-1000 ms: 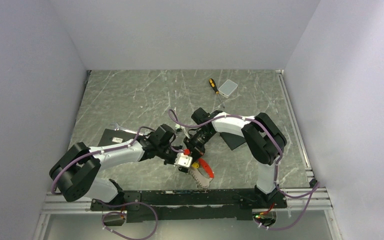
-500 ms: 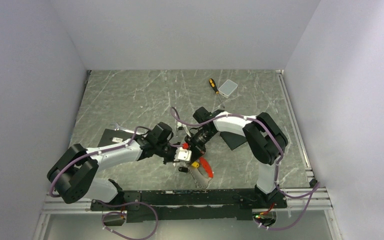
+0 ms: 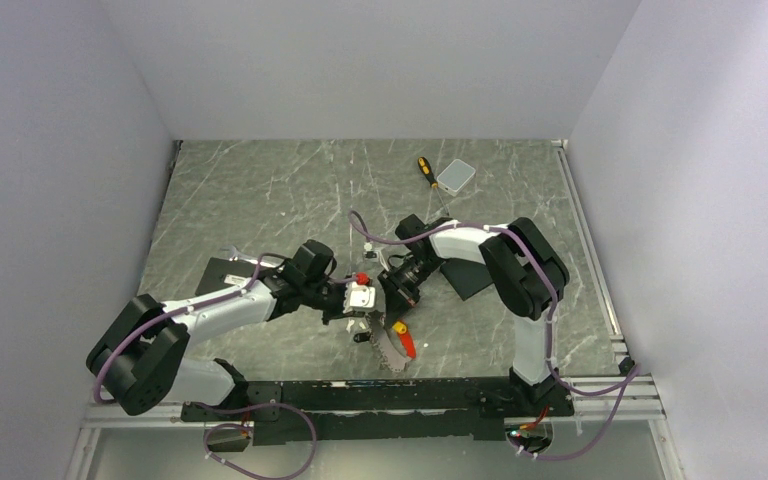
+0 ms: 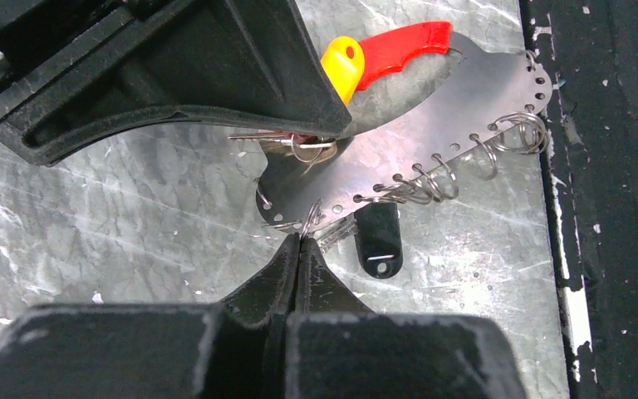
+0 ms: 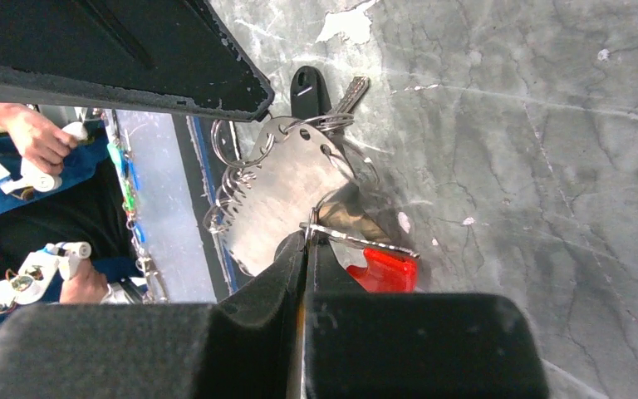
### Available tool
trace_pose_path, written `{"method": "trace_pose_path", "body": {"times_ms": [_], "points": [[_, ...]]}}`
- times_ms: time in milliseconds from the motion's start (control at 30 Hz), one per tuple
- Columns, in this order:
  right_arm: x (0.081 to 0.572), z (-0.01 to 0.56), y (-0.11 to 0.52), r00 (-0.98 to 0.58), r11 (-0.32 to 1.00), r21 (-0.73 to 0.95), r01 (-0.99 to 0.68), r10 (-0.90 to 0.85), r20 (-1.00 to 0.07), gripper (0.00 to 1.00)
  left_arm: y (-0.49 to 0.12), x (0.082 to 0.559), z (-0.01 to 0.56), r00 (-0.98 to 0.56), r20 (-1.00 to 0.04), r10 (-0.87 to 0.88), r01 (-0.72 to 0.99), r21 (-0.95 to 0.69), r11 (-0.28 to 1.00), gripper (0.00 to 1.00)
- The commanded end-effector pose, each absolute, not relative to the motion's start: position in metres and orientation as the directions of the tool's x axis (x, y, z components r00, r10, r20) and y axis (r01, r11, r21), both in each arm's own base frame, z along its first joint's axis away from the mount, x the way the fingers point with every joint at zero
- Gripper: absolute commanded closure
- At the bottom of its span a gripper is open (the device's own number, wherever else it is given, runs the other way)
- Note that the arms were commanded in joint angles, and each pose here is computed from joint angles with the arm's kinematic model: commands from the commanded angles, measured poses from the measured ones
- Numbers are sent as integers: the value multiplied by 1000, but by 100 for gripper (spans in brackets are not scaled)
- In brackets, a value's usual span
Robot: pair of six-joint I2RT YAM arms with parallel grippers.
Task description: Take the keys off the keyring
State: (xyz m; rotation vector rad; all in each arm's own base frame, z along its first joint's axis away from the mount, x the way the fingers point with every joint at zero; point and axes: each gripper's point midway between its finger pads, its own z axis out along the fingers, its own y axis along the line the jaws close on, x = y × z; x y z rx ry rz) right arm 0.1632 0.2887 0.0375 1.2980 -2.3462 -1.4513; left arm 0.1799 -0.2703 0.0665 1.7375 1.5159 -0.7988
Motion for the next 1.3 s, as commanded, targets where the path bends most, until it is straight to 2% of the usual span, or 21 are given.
{"method": "trace_pose_path", "body": {"times_ms": [0,267,500,600,800,1033,1267], "points": [[167,47,292,-611,160,745,-647,-693,-382,100,-276,183,81,136,-838,528,991,118,-69,100],[202,64,287,-652,192,716,-671,-614,-445,100,-272,197,86,10,-807,591,997,52,54,100],[263,87,273,-692,305,637,-708,-480,-539,100,-262,222,103,-102,-783,614,982,20,190,100],[291,93,267,-694,377,584,-719,-434,-574,100,-255,231,111,-197,-753,627,965,-37,258,100],[337,87,251,-729,518,525,-675,-359,-583,100,-244,244,123,-346,-666,661,926,-130,353,100],[385,77,229,-754,640,464,-612,-296,-586,100,-242,258,128,-383,-683,622,903,-135,407,100],[393,53,220,-786,689,443,-574,-312,-533,100,-226,269,107,-451,-618,644,870,-145,471,100]]}}
